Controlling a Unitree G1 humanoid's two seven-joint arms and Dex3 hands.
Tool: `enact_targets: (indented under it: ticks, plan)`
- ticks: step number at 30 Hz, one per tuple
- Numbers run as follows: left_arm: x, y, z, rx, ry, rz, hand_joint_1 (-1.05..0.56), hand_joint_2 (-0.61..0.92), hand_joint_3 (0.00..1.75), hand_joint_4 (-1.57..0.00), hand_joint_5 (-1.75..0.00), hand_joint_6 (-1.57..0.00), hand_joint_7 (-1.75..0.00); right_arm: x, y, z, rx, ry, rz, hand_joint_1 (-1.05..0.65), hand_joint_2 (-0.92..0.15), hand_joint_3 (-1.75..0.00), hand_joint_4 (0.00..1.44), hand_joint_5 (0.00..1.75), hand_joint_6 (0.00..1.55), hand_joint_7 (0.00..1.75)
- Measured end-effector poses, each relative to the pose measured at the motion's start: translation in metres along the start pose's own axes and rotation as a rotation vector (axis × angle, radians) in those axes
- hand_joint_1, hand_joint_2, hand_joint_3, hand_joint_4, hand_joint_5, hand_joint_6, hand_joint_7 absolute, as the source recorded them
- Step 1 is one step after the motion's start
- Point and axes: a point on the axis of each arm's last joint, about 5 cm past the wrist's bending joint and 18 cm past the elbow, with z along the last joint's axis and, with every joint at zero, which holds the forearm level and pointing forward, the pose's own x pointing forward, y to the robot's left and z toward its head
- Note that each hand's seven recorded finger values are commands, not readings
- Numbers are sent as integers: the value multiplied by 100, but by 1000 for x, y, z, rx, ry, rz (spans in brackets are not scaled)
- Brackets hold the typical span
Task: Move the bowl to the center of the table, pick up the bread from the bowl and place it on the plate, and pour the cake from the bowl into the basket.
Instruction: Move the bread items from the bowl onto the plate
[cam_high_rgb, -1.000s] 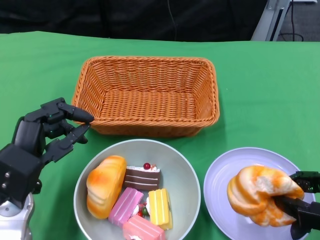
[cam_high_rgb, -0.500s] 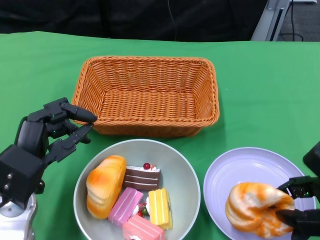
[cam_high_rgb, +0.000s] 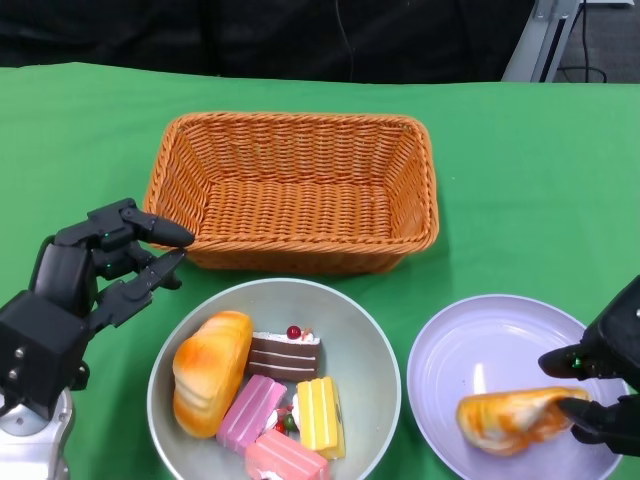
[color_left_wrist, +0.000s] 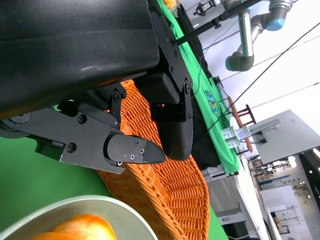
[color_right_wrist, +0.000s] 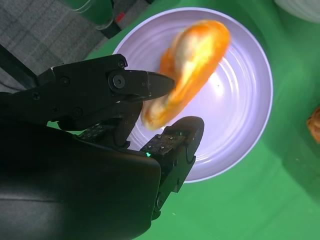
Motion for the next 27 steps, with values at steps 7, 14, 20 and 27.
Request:
enact_targets:
  ticks: [7, 14, 20, 27]
  plan:
    - [0, 0, 0, 0, -1, 0, -20, 92, 24, -83, -122, -87, -85, -5, 7, 2, -47, -35, -50, -41, -92, -28, 65, 13, 45, 0]
    - [0, 0, 0, 0, -1, 0, -19, 92, 23, -84, -123, -88, -84, -6, 13, -2, -49, -112, -49, -42, -92, -27, 74, 15, 50, 2]
    - [0, 0, 0, 0, 0, 0, -20, 92, 24, -84, -123, -88, -84, -5, 19, -3, -28, -153, -69, -42, -92, -25, 76, 15, 52, 3]
    - [0, 0, 0, 0, 0, -6, -19, 92, 24, -84, -123, -89, -83, 0, 25, -2, 14, -183, -122, -39, -92, -22, 75, 14, 56, 4]
